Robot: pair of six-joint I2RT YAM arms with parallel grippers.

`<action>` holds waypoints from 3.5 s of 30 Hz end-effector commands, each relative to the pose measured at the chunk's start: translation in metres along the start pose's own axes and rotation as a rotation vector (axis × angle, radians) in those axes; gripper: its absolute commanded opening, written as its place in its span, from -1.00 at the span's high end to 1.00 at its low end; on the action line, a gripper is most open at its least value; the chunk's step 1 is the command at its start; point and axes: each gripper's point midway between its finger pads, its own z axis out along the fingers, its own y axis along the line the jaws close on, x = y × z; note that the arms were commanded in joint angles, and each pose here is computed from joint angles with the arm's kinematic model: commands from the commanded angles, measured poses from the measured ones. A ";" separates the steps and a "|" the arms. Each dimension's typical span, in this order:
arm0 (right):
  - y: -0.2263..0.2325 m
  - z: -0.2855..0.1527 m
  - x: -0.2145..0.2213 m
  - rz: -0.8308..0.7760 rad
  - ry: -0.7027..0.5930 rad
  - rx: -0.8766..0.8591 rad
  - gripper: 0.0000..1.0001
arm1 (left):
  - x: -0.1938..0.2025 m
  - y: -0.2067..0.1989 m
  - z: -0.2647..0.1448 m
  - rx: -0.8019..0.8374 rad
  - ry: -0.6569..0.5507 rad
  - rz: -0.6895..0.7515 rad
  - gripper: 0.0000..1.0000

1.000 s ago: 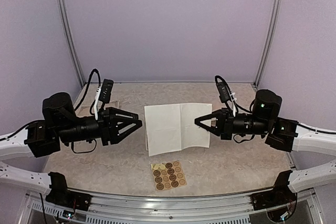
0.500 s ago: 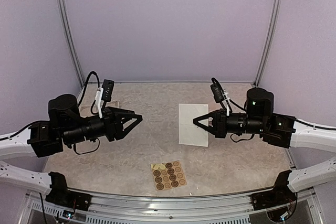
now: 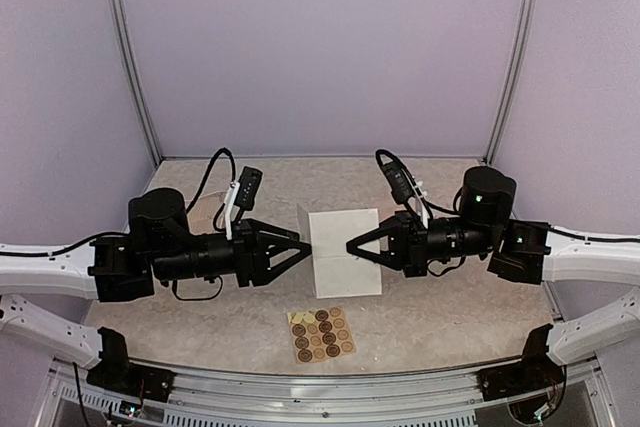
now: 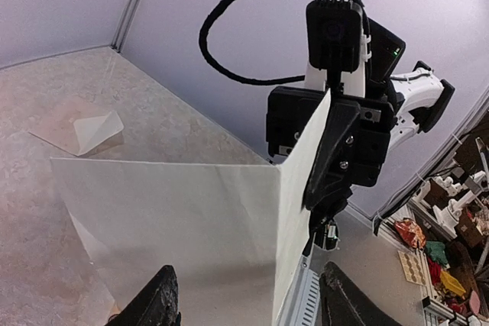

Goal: Place the letter into the envelope and seal it

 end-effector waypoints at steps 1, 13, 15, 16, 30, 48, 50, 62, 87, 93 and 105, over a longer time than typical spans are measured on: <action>0.023 0.006 -0.012 -0.064 -0.016 -0.097 1.00 | -0.006 -0.031 0.007 0.149 -0.016 -0.007 -0.18; 0.013 0.011 -0.008 -0.048 -0.006 -0.062 1.00 | 0.005 -0.048 0.020 0.230 0.031 0.004 0.59; 0.010 0.011 -0.008 -0.047 -0.008 -0.041 1.00 | 0.005 -0.046 0.020 0.222 0.027 0.002 0.78; 0.009 0.010 -0.008 -0.047 -0.010 -0.033 1.00 | 0.005 -0.045 0.020 0.217 0.025 0.001 0.86; -0.017 -0.023 -0.020 -0.002 -0.144 0.200 -0.82 | -0.006 -0.036 0.007 0.185 -0.026 0.004 1.00; 0.036 -0.005 -0.022 -0.015 -0.116 -0.150 0.34 | -0.001 -0.041 0.003 0.229 -0.009 0.005 1.00; 0.033 -0.005 -0.021 -0.008 -0.115 -0.137 0.68 | -0.001 -0.041 0.003 0.230 -0.009 0.004 1.00; 0.010 0.000 -0.018 0.036 -0.108 -0.019 1.00 | -0.001 -0.038 0.007 0.236 -0.005 -0.011 0.77; -0.252 -0.145 0.038 0.534 -0.168 1.082 -0.67 | -0.117 0.185 -0.120 -0.495 -0.131 0.067 1.00; -0.310 -0.167 0.057 0.597 -0.154 1.215 -0.67 | -0.122 0.194 -0.148 -0.571 -0.181 0.057 1.00; -0.383 -0.191 0.072 0.649 -0.196 1.321 -0.50 | -0.136 0.198 -0.181 -0.674 -0.254 0.083 1.00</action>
